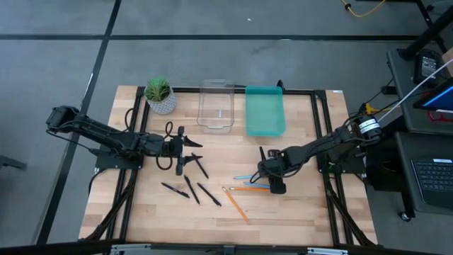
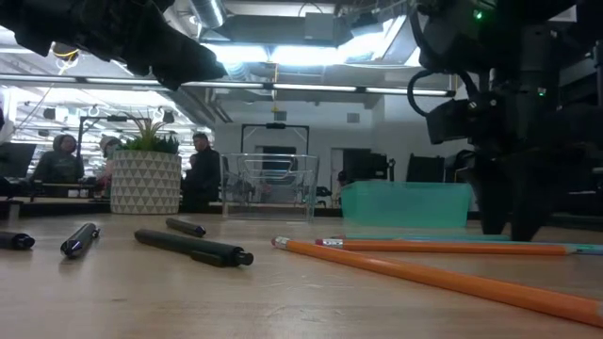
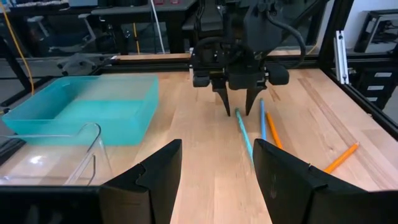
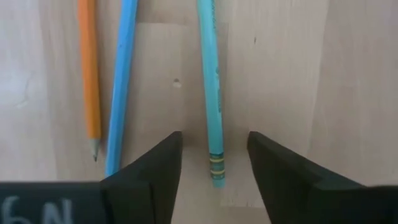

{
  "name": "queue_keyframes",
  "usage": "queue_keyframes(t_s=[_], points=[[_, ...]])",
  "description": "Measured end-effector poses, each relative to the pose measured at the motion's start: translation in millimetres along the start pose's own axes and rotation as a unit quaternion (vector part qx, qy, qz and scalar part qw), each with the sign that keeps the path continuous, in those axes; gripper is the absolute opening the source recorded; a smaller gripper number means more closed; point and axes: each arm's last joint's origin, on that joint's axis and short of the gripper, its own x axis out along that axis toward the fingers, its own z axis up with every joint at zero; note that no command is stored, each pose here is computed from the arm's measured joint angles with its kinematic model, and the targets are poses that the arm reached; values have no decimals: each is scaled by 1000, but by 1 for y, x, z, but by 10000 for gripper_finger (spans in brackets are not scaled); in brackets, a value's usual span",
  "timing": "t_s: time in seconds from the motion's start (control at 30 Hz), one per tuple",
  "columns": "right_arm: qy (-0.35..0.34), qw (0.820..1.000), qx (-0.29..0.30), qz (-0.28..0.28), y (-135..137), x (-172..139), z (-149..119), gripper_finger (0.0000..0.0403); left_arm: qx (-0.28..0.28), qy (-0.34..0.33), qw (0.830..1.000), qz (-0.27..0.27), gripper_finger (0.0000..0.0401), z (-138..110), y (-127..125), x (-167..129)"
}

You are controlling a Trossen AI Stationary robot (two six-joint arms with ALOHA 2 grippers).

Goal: Sort pens & pencils
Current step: Put the light blue pencil into the blue bin

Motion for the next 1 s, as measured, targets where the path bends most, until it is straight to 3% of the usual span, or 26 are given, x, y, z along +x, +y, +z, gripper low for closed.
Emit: queue_keyframes(t_s=[0.7,1.0], points=[[-2,999,29,-34,2,1,-3,16,0,0,1000,0,192,0,0,0],[-3,998,61,-30,2,1,-3,12,0,0,1000,0,192,0,0,0]])
